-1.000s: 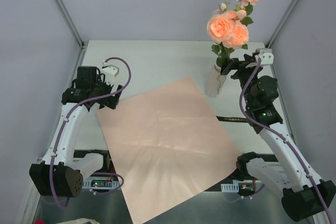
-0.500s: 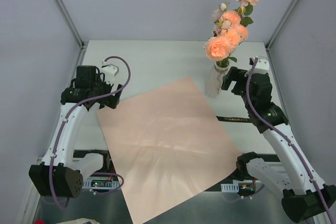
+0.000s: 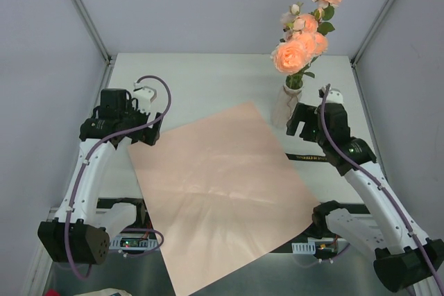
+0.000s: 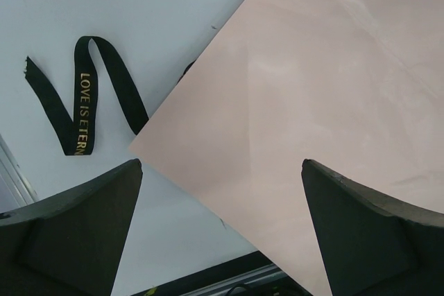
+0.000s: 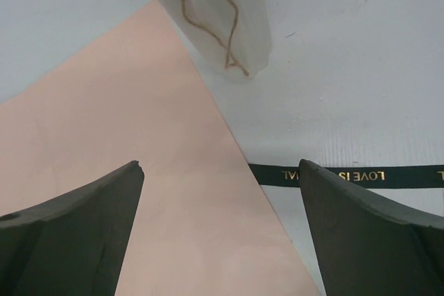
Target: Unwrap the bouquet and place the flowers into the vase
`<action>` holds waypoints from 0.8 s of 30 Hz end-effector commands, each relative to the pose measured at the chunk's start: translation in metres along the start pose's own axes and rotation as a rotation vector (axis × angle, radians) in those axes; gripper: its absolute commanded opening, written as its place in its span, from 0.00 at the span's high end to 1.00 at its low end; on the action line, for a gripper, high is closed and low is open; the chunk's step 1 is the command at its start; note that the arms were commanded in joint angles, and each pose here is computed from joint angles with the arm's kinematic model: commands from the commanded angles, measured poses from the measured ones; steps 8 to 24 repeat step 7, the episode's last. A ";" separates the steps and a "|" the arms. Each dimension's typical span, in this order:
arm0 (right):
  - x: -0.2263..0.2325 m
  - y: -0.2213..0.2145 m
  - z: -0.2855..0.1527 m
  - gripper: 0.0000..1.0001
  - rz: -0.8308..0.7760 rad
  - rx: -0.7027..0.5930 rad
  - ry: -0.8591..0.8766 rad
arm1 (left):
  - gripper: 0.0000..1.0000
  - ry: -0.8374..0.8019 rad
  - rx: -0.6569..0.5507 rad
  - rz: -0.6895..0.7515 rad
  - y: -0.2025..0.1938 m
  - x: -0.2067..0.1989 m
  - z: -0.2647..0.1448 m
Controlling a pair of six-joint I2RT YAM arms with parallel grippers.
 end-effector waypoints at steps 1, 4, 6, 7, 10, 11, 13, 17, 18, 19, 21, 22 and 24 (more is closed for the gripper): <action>0.016 -0.004 0.001 0.04 -0.010 0.012 0.091 | 0.01 -0.032 0.007 -0.043 -0.006 -0.005 0.000; 0.019 -0.009 0.006 0.04 -0.030 0.038 0.092 | 0.01 -0.045 0.011 -0.043 -0.007 -0.007 0.002; 0.019 -0.013 0.009 0.04 -0.037 0.054 0.085 | 0.01 -0.056 0.021 -0.046 -0.009 -0.008 0.004; 0.019 -0.014 0.010 0.04 -0.036 0.050 0.087 | 0.01 -0.058 0.016 -0.045 -0.009 -0.008 0.006; 0.019 -0.014 0.010 0.04 -0.036 0.050 0.087 | 0.01 -0.058 0.016 -0.045 -0.009 -0.008 0.006; 0.019 -0.014 0.010 0.04 -0.036 0.050 0.087 | 0.01 -0.058 0.016 -0.045 -0.009 -0.008 0.006; 0.019 -0.014 0.010 0.04 -0.036 0.050 0.087 | 0.01 -0.058 0.016 -0.045 -0.009 -0.008 0.006; 0.019 -0.014 0.010 0.04 -0.036 0.050 0.087 | 0.01 -0.058 0.016 -0.045 -0.009 -0.008 0.006; 0.019 -0.014 0.010 0.04 -0.036 0.050 0.087 | 0.01 -0.058 0.016 -0.045 -0.009 -0.008 0.006; 0.019 -0.014 0.010 0.04 -0.036 0.050 0.087 | 0.01 -0.058 0.016 -0.045 -0.009 -0.008 0.006; 0.019 -0.014 0.010 0.04 -0.036 0.050 0.087 | 0.01 -0.058 0.016 -0.045 -0.009 -0.008 0.006; 0.019 -0.014 0.010 0.04 -0.036 0.050 0.087 | 0.01 -0.058 0.016 -0.045 -0.009 -0.008 0.006; 0.019 -0.014 0.010 0.04 -0.036 0.050 0.087 | 0.01 -0.058 0.016 -0.045 -0.009 -0.008 0.006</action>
Point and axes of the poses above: each gripper's point midway between its finger pads, its own z axis out along the fingers, its own x axis along the line the jaws close on, y = z × x, the point moved 3 cm from there along -z, back along the fingers, and after that the axes turned 6 degrees about -z, right-handed, at the moved point
